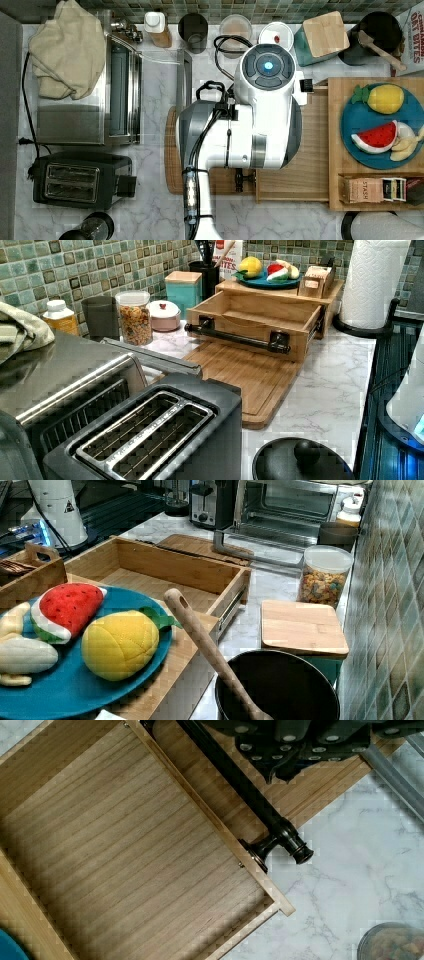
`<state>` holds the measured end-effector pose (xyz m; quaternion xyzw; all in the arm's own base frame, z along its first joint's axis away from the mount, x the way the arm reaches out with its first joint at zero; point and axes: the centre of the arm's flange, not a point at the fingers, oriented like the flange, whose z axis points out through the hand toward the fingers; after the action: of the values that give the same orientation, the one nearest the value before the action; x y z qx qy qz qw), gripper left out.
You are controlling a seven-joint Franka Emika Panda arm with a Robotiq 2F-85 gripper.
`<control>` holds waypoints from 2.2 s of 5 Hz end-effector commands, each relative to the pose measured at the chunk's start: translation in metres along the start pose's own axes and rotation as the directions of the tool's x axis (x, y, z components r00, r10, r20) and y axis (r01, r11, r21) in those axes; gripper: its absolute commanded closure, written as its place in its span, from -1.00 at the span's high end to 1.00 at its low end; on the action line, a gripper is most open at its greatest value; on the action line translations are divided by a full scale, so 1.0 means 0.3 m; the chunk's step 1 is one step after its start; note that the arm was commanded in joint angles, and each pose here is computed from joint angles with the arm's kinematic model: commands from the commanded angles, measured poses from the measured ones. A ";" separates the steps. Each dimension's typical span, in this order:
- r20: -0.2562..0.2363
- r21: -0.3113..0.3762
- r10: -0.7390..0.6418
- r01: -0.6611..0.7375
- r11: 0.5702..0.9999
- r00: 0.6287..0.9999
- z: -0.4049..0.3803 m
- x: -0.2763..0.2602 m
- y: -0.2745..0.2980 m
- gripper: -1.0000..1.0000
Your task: Close the drawer.
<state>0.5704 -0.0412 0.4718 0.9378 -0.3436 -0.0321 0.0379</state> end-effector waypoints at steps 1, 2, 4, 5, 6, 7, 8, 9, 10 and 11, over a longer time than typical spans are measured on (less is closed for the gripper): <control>-0.001 -0.005 0.001 -0.001 1.000 1.000 0.004 0.004 0.007 -1.00; 0.028 0.015 -0.106 0.106 0.994 0.994 0.043 -0.022 -0.017 -1.00; -0.006 0.066 -0.384 0.384 0.921 0.923 0.141 -0.142 -0.135 -1.00; -0.057 0.057 -0.449 0.452 0.890 0.892 0.196 -0.195 -0.162 -1.00; -0.031 -0.005 -0.500 0.500 0.866 0.865 0.268 -0.223 -0.186 -1.00; -0.041 0.001 -0.534 0.534 0.845 0.845 0.348 -0.236 -0.200 -1.00; -0.062 -0.013 -0.546 0.546 0.837 0.835 0.425 -0.274 -0.229 -1.00; -0.093 -0.039 -0.545 0.544 0.838 0.833 0.493 -0.317 -0.264 -1.00; -0.081 -0.026 -0.544 0.544 0.839 0.835 0.538 -0.341 -0.286 -1.00; -0.100 -0.051 -0.535 0.533 0.845 0.839 0.568 -0.352 -0.292 -1.00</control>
<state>0.5350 0.0513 0.2944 0.9947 -0.0914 -0.0080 0.0463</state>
